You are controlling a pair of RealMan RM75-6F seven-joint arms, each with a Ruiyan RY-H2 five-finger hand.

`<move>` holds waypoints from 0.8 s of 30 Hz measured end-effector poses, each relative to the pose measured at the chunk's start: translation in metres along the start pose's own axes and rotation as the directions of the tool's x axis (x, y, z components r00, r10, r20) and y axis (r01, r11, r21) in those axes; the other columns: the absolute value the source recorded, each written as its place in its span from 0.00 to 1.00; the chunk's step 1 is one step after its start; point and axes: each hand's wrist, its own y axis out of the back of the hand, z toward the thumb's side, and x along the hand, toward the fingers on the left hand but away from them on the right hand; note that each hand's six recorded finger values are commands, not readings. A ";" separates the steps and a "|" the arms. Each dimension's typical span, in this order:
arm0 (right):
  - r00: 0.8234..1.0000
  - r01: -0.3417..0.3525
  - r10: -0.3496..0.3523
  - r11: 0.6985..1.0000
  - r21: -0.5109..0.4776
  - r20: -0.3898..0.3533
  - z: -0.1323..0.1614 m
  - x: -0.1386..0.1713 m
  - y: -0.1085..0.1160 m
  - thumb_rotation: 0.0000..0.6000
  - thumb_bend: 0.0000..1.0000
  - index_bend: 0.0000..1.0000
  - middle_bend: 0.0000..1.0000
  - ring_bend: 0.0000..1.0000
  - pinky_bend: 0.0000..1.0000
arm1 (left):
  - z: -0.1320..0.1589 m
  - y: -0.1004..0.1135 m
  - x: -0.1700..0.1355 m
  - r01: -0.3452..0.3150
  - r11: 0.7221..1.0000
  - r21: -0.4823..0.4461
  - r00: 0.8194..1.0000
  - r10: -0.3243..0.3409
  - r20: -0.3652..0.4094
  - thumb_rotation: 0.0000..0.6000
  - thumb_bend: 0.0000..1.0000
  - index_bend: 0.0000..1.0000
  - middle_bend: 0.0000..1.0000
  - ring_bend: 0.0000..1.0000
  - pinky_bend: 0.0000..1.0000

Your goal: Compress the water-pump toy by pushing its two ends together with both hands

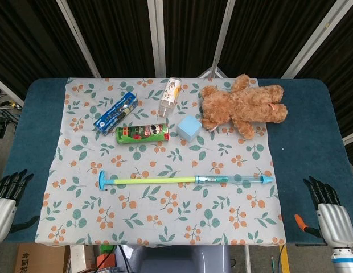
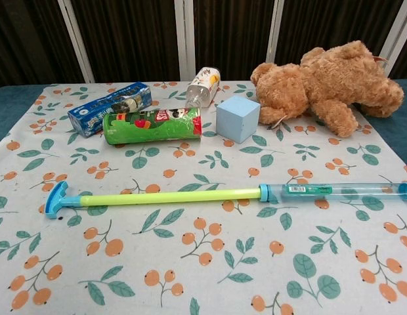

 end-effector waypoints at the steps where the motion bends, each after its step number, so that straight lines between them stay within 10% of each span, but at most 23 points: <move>1: 1.000 0.001 -0.001 1.000 0.000 0.000 0.000 0.000 0.000 1.00 0.33 0.00 0.00 0.00 0.00 | 0.000 0.000 0.000 0.000 1.000 0.001 1.000 0.000 0.000 1.00 0.13 0.00 0.00 0.00 0.03; 24: 1.000 0.000 0.000 1.000 -0.008 0.002 -0.003 0.001 0.002 1.00 0.33 0.00 0.00 0.00 0.00 | 0.005 0.000 -0.001 0.000 1.000 0.012 1.000 0.000 0.021 1.00 0.13 0.00 0.00 0.00 0.03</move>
